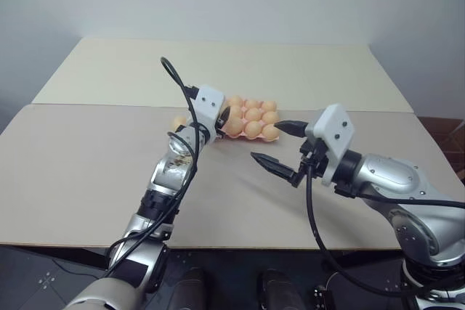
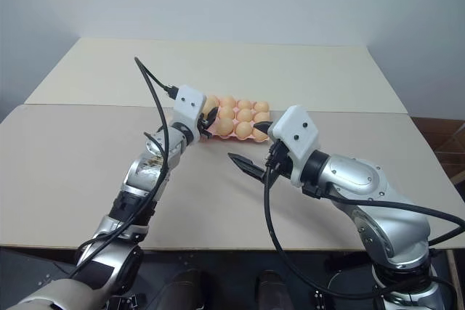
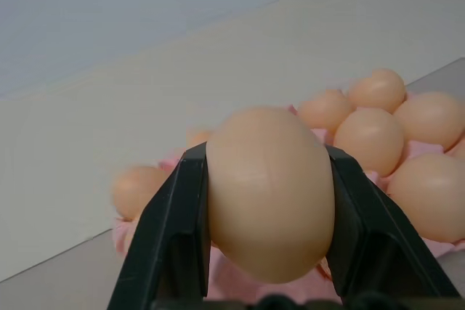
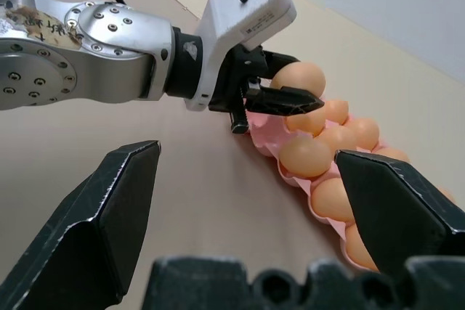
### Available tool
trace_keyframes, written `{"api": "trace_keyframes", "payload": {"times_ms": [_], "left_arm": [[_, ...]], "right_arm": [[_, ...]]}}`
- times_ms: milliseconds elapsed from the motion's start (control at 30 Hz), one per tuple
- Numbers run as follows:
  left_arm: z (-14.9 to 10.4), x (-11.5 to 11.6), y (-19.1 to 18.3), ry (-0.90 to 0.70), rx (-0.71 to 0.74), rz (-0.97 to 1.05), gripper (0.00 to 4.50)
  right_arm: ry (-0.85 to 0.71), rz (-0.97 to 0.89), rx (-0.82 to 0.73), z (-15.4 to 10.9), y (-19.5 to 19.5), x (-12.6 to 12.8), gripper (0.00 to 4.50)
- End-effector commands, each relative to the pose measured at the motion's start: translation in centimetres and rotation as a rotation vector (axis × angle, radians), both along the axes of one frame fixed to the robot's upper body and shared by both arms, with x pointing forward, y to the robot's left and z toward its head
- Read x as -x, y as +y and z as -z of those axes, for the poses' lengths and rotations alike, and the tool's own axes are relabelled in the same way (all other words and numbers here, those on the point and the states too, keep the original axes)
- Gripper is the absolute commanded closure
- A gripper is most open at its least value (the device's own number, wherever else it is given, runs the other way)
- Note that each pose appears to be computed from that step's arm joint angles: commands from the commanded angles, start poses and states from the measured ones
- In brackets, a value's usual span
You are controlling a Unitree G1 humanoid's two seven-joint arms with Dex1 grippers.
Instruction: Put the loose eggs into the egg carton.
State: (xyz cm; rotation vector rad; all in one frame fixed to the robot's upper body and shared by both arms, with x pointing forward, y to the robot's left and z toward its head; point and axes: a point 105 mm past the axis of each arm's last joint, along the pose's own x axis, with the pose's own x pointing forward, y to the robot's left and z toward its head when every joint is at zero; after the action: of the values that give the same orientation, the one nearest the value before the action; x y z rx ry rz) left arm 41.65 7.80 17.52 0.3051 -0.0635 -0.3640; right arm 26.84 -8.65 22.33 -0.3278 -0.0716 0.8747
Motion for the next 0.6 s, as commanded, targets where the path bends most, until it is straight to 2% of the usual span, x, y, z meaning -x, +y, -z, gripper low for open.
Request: {"api": "trace_keyframes", "payload": {"times_ms": [33,367,600], "left_arm": [[-1.3,0.3,-0.5,-0.057,-0.003,0.019,2.83],[0.7,0.7,0.0,0.014,-0.032,-0.009,2.83],[0.5,0.4,0.5,0.008,-0.053,-0.026,2.83]], "right_arm": [[-0.048,0.01,-0.006,-1.0,-0.1,0.5,0.0],[-0.031,0.131,-0.034,-1.1,-0.5,-0.8,0.0],[-0.019,0.151,-0.038,-1.2,-0.5,-1.0,0.0]]}}
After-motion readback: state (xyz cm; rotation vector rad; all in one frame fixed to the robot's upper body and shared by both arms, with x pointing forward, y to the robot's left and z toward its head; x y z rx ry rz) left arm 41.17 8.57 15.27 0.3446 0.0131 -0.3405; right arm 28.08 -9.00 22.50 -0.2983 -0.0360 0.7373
